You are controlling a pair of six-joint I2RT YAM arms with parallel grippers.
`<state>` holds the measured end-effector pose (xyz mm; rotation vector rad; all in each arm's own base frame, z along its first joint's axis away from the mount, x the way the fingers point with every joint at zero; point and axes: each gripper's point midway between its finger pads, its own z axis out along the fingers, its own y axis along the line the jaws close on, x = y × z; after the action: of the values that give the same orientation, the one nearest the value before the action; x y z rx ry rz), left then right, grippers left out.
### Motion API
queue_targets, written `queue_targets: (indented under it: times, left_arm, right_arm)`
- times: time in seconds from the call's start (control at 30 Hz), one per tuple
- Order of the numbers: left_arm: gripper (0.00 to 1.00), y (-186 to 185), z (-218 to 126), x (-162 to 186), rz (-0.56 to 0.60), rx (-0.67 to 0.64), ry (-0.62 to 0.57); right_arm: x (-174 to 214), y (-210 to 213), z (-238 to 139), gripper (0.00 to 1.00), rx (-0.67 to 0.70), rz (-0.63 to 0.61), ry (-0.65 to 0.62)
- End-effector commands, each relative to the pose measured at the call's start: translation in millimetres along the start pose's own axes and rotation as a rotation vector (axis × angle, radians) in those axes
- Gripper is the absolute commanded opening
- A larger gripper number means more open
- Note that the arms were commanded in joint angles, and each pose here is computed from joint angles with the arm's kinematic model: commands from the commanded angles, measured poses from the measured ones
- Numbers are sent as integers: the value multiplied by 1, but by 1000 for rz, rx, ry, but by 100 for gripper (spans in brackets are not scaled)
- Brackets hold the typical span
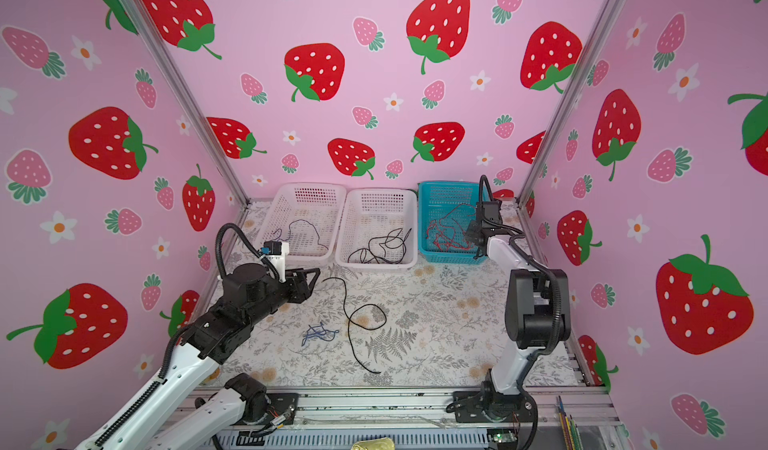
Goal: Untangle the cables
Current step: 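Lower the red wire into the teal basket and open the right gripper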
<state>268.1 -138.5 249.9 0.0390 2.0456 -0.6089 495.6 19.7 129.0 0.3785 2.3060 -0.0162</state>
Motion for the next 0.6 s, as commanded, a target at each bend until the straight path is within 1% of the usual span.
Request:
queue_targets:
  times: [0.0, 0.2, 0.3, 0.47, 0.53, 0.57]
  left_arm:
    - [58, -2, 1, -4, -1, 12, -13]
    - [58, 0, 2, -3, -4, 10, -9]
    - [58, 0, 2, -3, -3, 10, -9]
    - [58, 1, 2, -3, -8, 6, -7]
    - [58, 2, 2, -3, -8, 5, -8]
    - [58, 2, 3, -4, -8, 5, -9]
  right_arm:
    - [-11, 7, 15, 0, -22, 1, -15]
    - [-2, 28, 40, 0, -111, -27, 34]
    - [-1, 36, 45, 0, -141, -36, 41]
    - [0, 45, 42, 0, -142, -67, 38]
    - [-6, 47, 35, 4, -138, -78, 18]
    - [-11, 49, 30, 7, -140, -78, 3]
